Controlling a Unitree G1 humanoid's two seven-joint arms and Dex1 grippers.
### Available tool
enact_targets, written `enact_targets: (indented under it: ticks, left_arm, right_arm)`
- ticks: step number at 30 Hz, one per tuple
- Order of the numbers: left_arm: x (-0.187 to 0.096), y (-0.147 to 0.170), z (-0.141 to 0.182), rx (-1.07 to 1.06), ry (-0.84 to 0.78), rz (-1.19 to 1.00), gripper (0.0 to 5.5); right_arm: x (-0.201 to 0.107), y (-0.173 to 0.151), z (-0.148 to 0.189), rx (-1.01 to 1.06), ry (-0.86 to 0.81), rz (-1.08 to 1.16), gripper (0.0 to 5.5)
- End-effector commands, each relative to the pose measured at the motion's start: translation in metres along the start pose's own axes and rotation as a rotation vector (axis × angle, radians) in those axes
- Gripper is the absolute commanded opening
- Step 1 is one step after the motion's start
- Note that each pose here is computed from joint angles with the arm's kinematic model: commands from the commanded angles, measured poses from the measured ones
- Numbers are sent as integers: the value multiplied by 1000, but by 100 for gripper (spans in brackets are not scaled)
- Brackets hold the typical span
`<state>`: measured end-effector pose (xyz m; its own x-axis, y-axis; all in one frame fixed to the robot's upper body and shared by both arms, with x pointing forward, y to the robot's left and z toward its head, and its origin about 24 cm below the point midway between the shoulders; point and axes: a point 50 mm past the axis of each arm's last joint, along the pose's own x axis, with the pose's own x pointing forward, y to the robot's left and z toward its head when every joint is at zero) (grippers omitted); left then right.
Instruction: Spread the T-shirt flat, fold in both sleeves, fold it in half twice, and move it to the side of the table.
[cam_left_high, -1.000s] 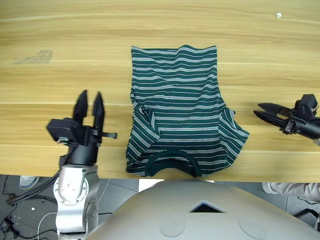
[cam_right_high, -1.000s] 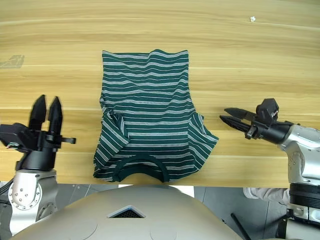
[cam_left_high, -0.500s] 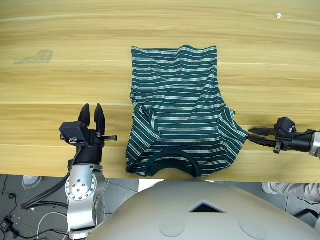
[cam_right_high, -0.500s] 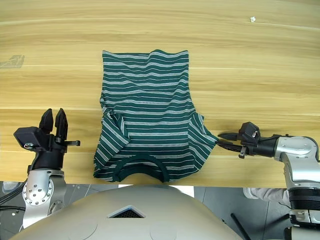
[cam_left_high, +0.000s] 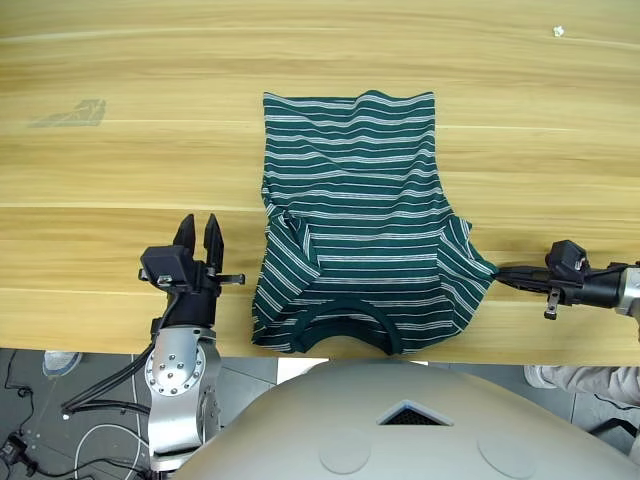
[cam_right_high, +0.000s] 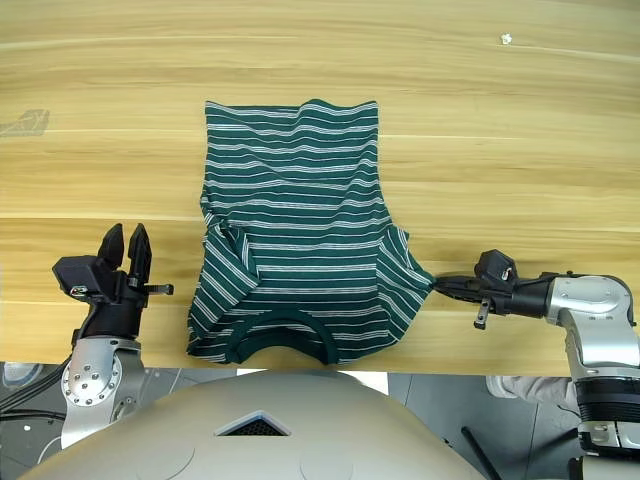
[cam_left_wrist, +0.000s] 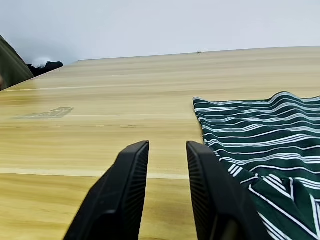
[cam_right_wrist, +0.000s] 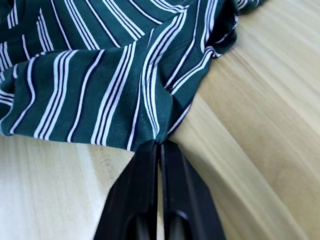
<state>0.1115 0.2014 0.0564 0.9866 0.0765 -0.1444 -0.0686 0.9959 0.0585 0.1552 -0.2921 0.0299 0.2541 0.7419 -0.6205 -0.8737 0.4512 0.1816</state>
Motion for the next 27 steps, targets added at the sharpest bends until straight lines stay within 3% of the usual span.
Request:
enact_targets:
  ticks: [1, 4, 11, 18, 27]
  left_arm:
    - [1, -2, -3, 15, 6, -11, 142]
    - [1, -4, -5, 21, 11, -27, 142]
    - [3, -8, -8, 24, 17, -49, 142]
    - [6, -12, -8, 26, 18, -64, 142]
    - [5, -17, -6, 27, 20, -72, 142]
  right_arm:
    - [-7, -1, 25, -42, -76, 18, 2]
    - [-3, 9, 43, -78, -152, 85, 2]
    - [18, 32, 62, -173, -148, 217, 2]
    - [38, 35, 78, -217, -217, 249, 2]
    - [59, 40, 66, -274, -105, 296, 2]
